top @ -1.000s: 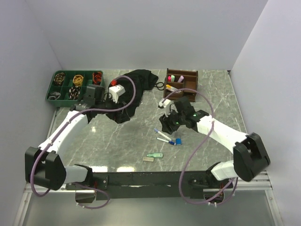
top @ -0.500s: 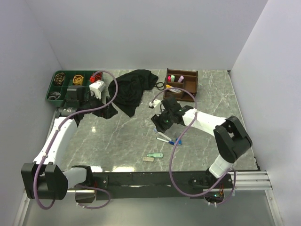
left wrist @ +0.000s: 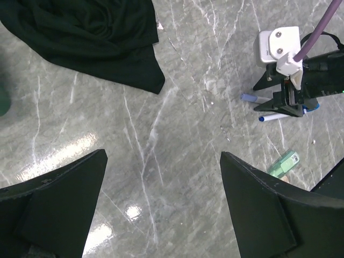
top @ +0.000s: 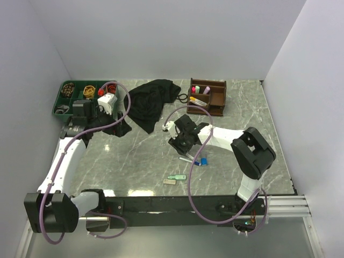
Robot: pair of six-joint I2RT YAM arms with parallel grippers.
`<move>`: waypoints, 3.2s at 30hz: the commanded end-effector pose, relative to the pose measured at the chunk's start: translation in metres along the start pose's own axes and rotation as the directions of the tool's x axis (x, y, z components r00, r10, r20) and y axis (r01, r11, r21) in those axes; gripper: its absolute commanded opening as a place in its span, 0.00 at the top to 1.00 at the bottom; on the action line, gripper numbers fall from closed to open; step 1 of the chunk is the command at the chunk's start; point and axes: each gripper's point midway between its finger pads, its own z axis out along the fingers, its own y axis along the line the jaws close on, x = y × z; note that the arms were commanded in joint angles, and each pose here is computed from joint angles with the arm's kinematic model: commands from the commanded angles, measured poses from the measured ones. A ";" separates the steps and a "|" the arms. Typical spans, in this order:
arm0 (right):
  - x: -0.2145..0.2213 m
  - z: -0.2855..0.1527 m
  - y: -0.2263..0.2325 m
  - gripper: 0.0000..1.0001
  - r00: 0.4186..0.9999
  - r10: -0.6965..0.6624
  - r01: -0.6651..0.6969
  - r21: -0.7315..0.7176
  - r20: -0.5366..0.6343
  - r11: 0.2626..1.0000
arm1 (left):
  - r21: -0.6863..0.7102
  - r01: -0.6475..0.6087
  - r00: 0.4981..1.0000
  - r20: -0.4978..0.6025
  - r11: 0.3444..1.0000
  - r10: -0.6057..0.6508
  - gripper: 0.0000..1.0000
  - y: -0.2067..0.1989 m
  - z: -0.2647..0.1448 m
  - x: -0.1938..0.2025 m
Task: Sort the stationery into containers
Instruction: Pick up the pen from the center of the board, then place the pen in the storage box.
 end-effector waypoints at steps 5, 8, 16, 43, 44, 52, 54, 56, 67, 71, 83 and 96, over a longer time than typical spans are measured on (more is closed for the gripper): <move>-0.001 0.007 -0.008 0.74 0.996 -0.075 0.078 0.074 -0.042 0.994 | -0.004 0.036 0.998 0.056 0.999 -0.036 0.07 0.003 -0.009 -0.009; -0.013 -0.003 -0.006 0.92 0.995 -0.093 0.094 0.050 -0.025 0.994 | -0.005 0.032 0.998 0.053 0.999 -0.032 0.07 0.004 -0.008 -0.011; -0.104 -0.108 -0.047 1.00 0.902 0.081 -0.037 -0.110 0.424 0.993 | 0.036 0.041 0.998 0.035 0.999 -0.042 0.08 0.007 0.002 -0.027; -0.163 -0.146 -0.227 1.00 0.477 -0.525 0.318 0.418 0.706 0.851 | 0.056 0.010 0.984 -0.180 0.998 0.001 0.09 0.035 0.065 -0.035; -0.163 -0.144 -0.233 1.00 0.480 -0.525 0.310 0.424 0.703 0.851 | 0.056 0.004 0.983 -0.185 0.998 0.006 0.09 0.034 0.067 -0.035; -0.155 -0.115 -0.262 1.00 0.524 -0.545 0.315 0.446 0.654 0.838 | 0.086 -0.031 0.975 -0.216 0.996 0.049 0.09 0.021 0.090 -0.036; -0.151 -0.111 -0.263 1.00 0.531 -0.545 0.321 0.440 0.649 0.838 | 0.089 -0.032 0.974 -0.221 0.995 0.051 0.09 0.019 0.093 -0.035; -0.147 -0.109 -0.263 1.00 0.533 -0.550 0.326 0.444 0.643 0.835 | 0.091 -0.031 0.973 -0.224 0.995 0.051 0.09 0.019 0.095 -0.035; -0.118 -0.087 -0.265 1.00 0.589 -0.540 0.331 0.430 0.601 0.840 | 0.110 -0.039 0.968 -0.242 0.993 0.065 0.09 0.011 0.101 -0.028; -0.112 -0.080 -0.266 1.00 0.607 -0.527 0.323 0.422 0.594 0.847 | 0.110 -0.050 0.966 -0.248 0.993 0.076 0.09 0.008 0.102 -0.027; -0.097 -0.072 -0.277 1.00 0.687 -0.496 0.291 0.424 0.531 0.858 | 0.124 -0.066 0.964 -0.249 0.990 0.096 0.09 0.000 0.105 -0.026; -0.089 -0.079 -0.278 0.82 0.733 -0.457 0.247 0.429 0.503 0.869 | 0.140 -0.065 0.967 -0.235 0.988 0.097 0.09 -0.005 0.102 -0.028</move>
